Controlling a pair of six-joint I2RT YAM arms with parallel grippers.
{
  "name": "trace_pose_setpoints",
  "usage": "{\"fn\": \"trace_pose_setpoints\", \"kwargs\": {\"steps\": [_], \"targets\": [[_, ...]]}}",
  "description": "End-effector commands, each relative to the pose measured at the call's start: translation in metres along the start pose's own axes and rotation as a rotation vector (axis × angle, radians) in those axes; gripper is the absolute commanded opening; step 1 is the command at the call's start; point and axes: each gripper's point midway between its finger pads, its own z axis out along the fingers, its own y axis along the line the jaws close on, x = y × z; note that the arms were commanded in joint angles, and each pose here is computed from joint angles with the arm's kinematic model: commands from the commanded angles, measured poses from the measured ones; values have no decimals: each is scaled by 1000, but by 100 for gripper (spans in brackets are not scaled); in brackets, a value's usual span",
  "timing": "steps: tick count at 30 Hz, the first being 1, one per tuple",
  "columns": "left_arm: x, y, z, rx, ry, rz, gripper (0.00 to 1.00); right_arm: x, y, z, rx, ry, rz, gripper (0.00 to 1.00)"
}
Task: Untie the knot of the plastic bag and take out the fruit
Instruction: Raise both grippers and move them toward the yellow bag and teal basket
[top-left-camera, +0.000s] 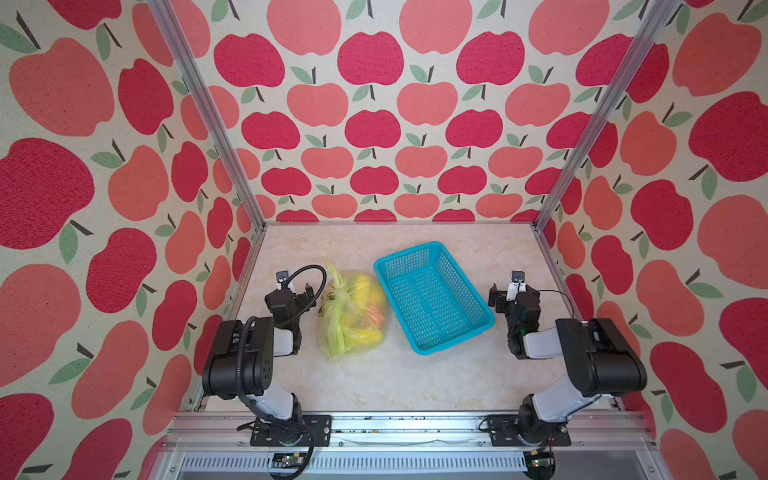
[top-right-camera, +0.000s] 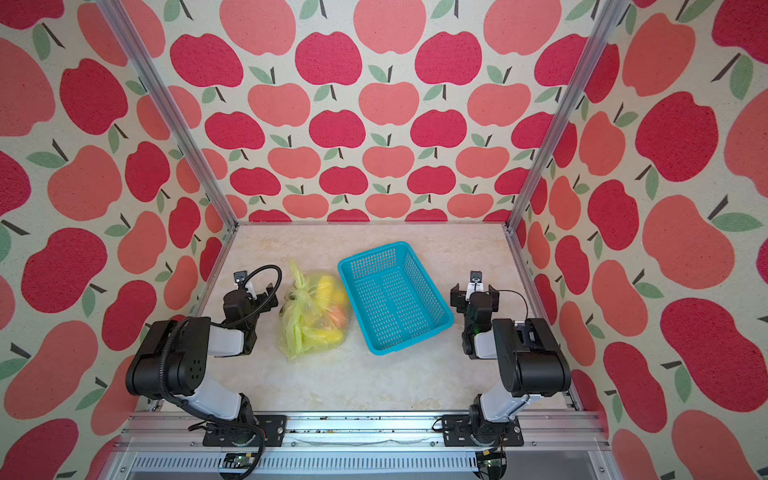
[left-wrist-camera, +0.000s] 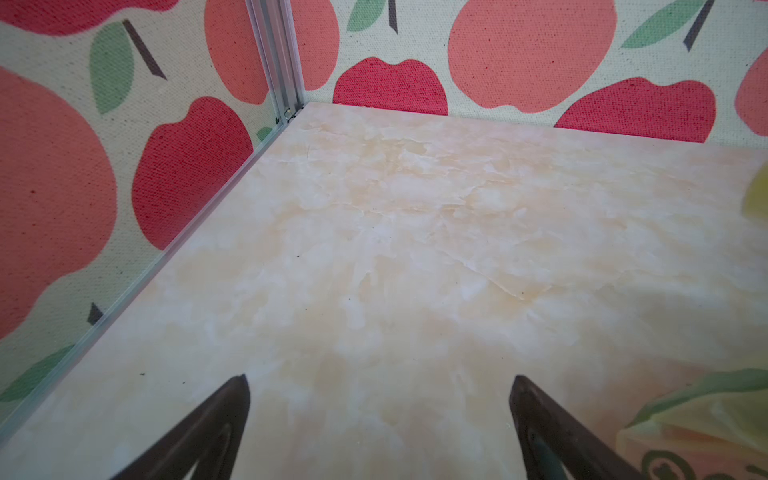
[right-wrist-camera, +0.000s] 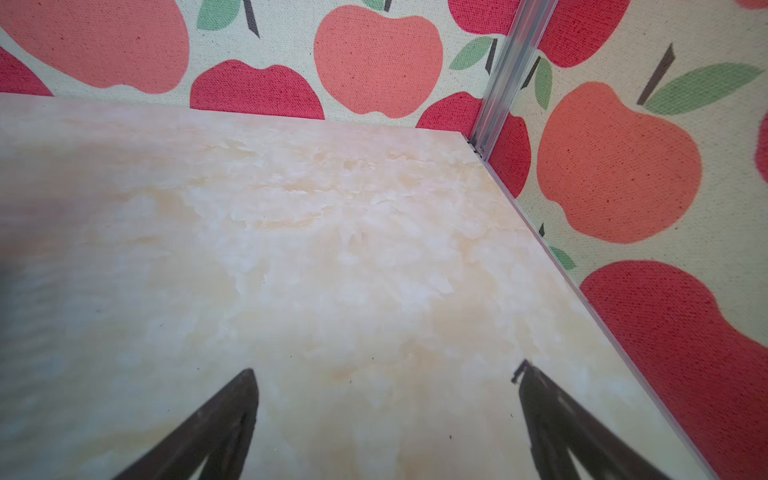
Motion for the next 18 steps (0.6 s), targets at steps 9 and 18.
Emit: {"fn": "trace_pose_setpoints", "kwargs": {"steps": [9, 18], "targets": [[-15, 3, -8, -38, -53, 7, 99, -9, -6, -4, 53, -32, 0, 100], [-117, 7, -67, -131, -267, -48, 99, -60, -28, -36, 192, -91, -9, 100]]}}
